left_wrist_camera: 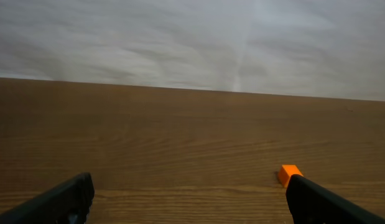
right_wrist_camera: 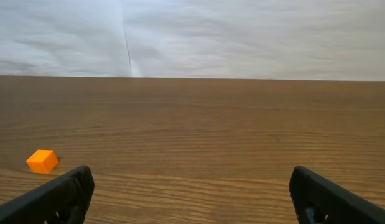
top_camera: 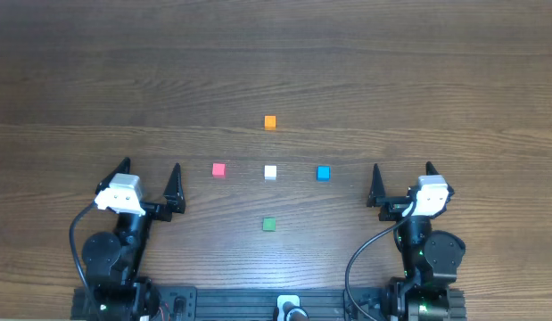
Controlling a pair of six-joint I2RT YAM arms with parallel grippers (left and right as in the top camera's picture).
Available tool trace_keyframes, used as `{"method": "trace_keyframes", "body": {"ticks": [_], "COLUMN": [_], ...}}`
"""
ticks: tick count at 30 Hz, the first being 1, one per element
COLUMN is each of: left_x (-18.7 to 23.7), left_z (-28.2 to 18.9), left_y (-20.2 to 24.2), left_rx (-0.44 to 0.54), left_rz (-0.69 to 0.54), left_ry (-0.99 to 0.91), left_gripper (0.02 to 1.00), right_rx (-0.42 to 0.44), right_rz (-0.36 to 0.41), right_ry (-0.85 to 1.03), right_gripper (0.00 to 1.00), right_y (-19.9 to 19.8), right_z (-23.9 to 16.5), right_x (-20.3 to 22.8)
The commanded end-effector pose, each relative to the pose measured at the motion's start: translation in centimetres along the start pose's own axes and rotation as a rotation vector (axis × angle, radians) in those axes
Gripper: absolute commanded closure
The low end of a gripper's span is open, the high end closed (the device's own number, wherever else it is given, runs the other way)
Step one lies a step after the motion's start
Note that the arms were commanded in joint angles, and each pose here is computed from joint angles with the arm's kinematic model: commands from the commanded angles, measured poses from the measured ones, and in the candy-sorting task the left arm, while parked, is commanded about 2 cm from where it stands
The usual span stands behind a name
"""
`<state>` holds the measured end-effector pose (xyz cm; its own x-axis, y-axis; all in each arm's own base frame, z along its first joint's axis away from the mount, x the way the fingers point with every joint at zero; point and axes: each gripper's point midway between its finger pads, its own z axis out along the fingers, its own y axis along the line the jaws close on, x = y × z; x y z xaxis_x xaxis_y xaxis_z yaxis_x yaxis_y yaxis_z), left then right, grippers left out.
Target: Stack Cubes
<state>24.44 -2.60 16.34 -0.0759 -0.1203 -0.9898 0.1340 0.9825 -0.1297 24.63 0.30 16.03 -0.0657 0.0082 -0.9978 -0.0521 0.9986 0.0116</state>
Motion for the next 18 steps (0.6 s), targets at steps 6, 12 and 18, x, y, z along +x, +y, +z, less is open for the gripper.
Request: {"method": "trace_keyframes", "body": {"ticks": [6,12,18], "left_x": [0.4,0.2,0.1], "left_z": [0.0,0.0,0.8], "left_y": [0.2,-1.5,-4.0], "left_rx": [-0.008,0.077,0.134], "left_rz": [-0.041,-0.188,-0.278], "left_ry": [0.005,0.042,0.279], "left_gripper": [0.018,0.018,0.02], "right_rx": [-0.01,-0.01,-0.01], "right_rz": [-0.001,-0.001,-0.001], "right_ry": [-0.003,-0.003,-0.003], "right_gripper": [0.009,0.007,0.009], "right_y": [0.2,0.2,0.2], "right_z": [0.0,0.0,0.0], "right_x": [0.1,0.1,0.1]}}
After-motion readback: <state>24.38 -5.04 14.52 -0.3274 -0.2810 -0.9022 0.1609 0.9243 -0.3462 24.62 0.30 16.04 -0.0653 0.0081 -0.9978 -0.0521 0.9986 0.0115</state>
